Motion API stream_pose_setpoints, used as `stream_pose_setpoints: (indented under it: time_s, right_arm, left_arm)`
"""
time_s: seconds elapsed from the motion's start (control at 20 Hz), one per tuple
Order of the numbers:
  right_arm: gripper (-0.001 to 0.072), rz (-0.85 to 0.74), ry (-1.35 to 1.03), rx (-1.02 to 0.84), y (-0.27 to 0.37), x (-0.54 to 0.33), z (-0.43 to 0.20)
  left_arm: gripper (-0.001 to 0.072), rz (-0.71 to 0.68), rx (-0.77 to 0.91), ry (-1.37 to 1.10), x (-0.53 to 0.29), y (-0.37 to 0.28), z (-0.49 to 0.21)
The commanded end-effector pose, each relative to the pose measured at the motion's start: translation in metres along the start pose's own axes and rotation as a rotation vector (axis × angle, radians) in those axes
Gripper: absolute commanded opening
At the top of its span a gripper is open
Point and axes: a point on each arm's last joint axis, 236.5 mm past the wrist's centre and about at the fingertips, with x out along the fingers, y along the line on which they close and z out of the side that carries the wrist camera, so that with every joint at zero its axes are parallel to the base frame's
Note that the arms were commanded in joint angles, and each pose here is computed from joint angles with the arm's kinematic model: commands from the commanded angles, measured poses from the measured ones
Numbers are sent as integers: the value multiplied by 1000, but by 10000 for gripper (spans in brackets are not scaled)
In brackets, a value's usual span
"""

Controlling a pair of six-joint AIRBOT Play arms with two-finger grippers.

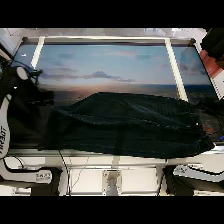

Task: Fold the clothes and pants, and hang the long-sleeved shirts on hangers.

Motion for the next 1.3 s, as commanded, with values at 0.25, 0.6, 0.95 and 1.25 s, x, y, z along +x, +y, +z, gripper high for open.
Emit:
stream_pose_setpoints:
  time_s: [0.25, 0.6, 0.95, 1.25]
  right_arm:
    - [512, -7, 5, 4, -2, 0, -1]
    - [512, -54, 20, -10, -13, 0, -5]
    - [637, -243, 84, -99, -59, -8, -17]
    - [634, -187, 62, -171, -55, 19, -2]
  left_arm:
    - [438, -225, -181, 60, 59, -2, 13]
    - [187, -244, -159, 142, 67, -9, -3]
    - [23, -125, -88, -9, 26, 23, 16]
    - [23, 160, -146, -697, -135, 82, 101]
